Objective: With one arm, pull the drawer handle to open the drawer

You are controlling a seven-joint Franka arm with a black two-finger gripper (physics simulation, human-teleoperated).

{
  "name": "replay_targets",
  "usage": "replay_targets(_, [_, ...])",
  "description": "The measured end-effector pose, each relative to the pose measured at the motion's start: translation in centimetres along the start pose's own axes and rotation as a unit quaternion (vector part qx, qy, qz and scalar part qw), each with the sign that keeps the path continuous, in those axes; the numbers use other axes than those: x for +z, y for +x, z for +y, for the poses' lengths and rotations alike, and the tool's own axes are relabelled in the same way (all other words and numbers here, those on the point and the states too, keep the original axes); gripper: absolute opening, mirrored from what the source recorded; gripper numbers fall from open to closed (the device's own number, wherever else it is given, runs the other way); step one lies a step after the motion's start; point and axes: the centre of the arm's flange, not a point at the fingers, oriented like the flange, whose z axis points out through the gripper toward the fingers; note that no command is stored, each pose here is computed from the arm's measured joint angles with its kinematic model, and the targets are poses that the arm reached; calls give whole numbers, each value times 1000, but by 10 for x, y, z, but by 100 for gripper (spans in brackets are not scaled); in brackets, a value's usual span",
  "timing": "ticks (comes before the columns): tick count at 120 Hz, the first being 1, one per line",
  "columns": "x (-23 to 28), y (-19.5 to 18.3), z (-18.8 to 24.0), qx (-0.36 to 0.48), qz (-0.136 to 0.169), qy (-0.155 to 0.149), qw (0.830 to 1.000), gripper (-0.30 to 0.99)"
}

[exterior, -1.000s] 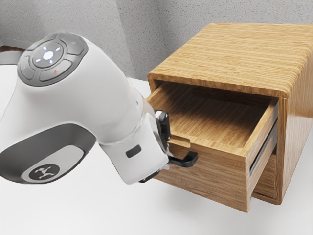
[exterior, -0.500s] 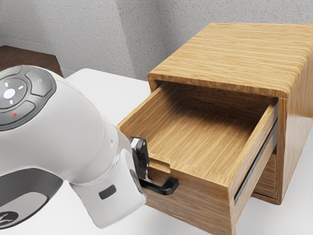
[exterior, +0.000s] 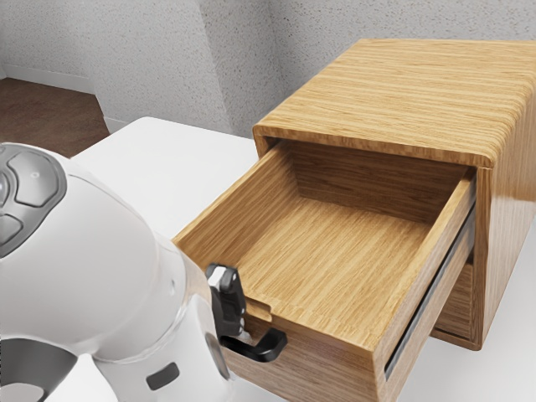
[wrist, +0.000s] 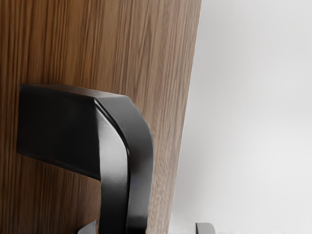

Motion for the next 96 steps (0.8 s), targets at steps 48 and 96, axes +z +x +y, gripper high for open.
replay_targets(48, [-46, 0, -2, -6, 10, 12, 1000, 4])
replay_targets(96, [-90, -127, -243, -380, 21, -76, 922, 60])
